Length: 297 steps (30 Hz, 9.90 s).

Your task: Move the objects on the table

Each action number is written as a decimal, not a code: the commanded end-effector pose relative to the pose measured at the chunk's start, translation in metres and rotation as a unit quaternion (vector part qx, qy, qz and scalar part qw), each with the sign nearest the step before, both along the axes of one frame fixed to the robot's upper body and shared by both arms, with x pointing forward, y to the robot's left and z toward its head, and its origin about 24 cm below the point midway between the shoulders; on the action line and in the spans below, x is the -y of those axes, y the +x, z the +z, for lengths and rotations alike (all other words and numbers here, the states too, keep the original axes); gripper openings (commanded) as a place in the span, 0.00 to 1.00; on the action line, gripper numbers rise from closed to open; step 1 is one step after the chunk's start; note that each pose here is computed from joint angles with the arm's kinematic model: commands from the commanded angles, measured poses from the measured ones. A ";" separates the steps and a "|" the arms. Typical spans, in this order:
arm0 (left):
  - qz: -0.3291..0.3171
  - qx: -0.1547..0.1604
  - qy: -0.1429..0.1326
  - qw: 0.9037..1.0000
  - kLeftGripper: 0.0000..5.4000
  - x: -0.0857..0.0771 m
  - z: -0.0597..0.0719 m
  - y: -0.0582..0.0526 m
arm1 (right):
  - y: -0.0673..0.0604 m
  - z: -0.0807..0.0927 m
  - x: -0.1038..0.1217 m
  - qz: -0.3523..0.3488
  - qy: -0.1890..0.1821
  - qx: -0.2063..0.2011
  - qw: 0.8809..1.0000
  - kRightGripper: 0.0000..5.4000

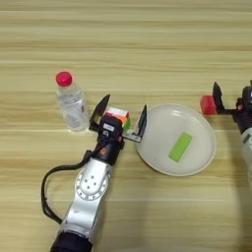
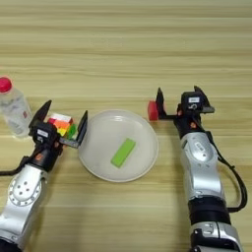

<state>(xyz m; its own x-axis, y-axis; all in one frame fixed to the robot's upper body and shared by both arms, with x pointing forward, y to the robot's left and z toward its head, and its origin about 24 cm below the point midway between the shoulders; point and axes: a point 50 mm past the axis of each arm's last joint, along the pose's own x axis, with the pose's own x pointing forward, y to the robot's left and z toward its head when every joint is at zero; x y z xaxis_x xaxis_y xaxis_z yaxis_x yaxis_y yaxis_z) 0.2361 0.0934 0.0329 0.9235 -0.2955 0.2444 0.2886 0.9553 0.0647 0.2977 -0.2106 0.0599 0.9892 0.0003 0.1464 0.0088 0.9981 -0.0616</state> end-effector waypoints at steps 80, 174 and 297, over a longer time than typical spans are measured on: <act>0.033 -0.060 0.002 0.998 0.89 -0.017 -0.037 0.012 | 0.002 0.002 -0.002 0.004 0.000 0.006 1.000 1.00; -0.158 -0.007 0.017 0.987 0.99 0.072 0.001 0.017 | -0.001 -0.002 -0.004 -0.002 0.006 0.002 1.000 1.00; 0.074 -0.013 -0.026 0.997 1.00 -0.012 -0.013 0.037 | -0.041 -0.023 -0.110 0.313 -0.025 -0.049 0.948 0.62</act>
<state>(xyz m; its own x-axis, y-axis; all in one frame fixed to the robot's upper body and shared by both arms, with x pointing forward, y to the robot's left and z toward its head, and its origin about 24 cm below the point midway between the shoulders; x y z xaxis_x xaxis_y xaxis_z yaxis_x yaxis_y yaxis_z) 0.2723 0.1088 0.0180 0.9647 -0.1415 0.2219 0.1435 0.9896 0.0072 0.2526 -0.0987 0.0268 0.7929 0.6093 -0.0062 -0.6083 0.7909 -0.0666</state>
